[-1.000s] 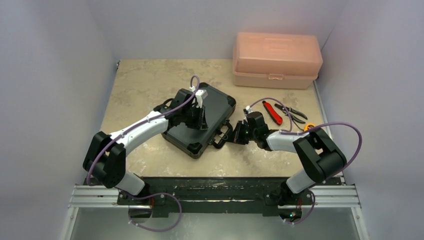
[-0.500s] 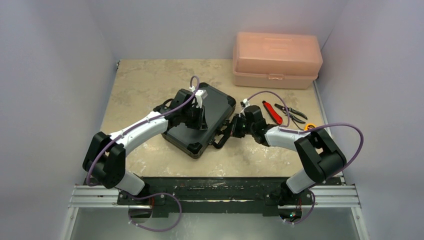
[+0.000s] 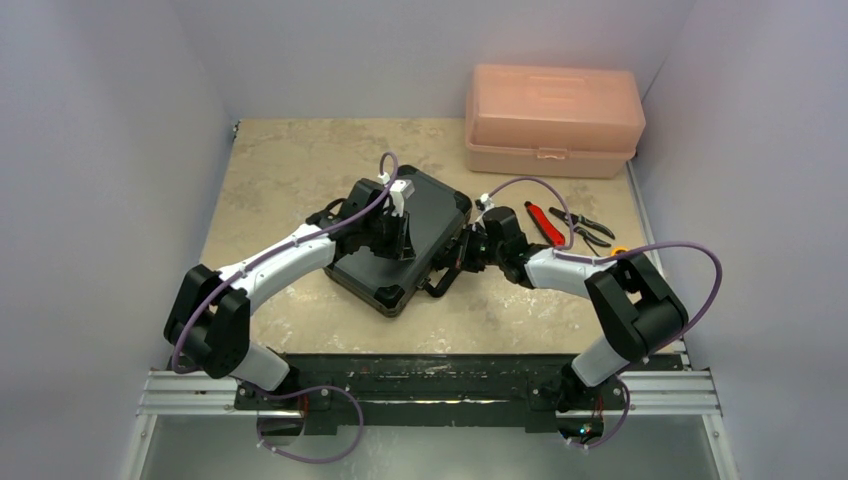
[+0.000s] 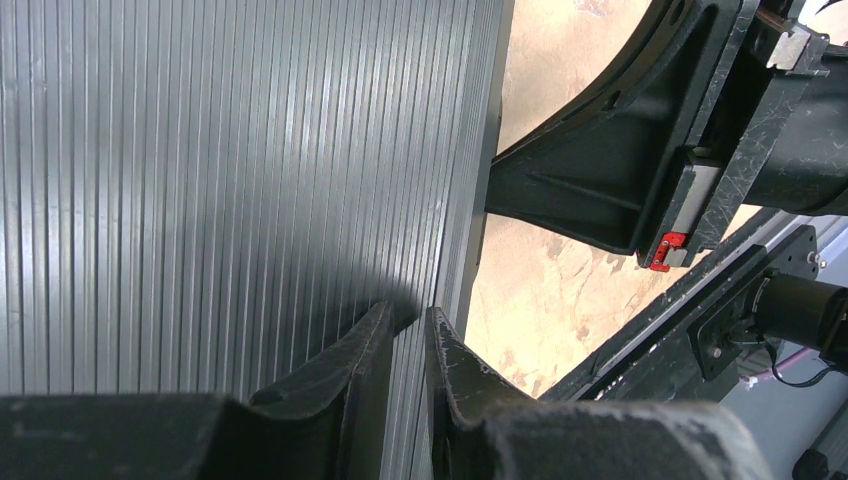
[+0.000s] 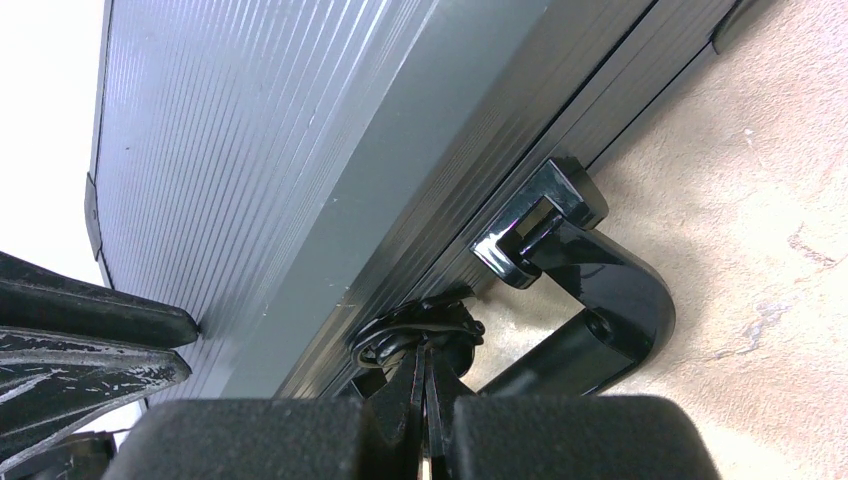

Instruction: Pack up texas hold em set

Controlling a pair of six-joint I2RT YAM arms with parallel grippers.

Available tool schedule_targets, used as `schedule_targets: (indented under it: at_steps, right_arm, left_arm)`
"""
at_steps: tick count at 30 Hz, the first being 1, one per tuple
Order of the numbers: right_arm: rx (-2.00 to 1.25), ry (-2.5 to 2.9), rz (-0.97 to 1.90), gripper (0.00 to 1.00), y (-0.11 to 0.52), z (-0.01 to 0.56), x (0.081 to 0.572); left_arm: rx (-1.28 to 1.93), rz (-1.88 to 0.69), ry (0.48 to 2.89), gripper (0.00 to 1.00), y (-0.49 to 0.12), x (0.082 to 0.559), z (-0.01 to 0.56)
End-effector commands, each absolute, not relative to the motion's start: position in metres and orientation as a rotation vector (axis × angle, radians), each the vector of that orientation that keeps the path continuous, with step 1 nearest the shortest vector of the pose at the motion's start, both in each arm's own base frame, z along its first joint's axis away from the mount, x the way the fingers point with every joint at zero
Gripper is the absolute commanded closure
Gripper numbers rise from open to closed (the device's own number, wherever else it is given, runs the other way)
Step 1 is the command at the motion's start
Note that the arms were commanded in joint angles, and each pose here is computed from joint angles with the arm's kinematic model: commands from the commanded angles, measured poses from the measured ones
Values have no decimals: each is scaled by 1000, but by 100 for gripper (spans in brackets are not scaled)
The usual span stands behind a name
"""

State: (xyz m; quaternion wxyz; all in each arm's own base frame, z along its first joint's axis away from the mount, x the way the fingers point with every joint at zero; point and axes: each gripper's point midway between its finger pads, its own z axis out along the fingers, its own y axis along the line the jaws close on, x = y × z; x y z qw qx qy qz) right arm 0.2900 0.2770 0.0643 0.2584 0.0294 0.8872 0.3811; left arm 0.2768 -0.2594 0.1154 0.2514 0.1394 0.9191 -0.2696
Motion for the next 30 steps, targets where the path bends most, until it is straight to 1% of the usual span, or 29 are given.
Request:
schedule_targets:
  at_steps: [1,30]
  right_arm:
    - [46,2345,1088,100,294,84,299]
    - [66,2414,1031,100,284,52,288]
  left_arm:
    - [377,-590,2752,82,-227,234,66]
    - [373,-596,2747,83,-228,234,71]
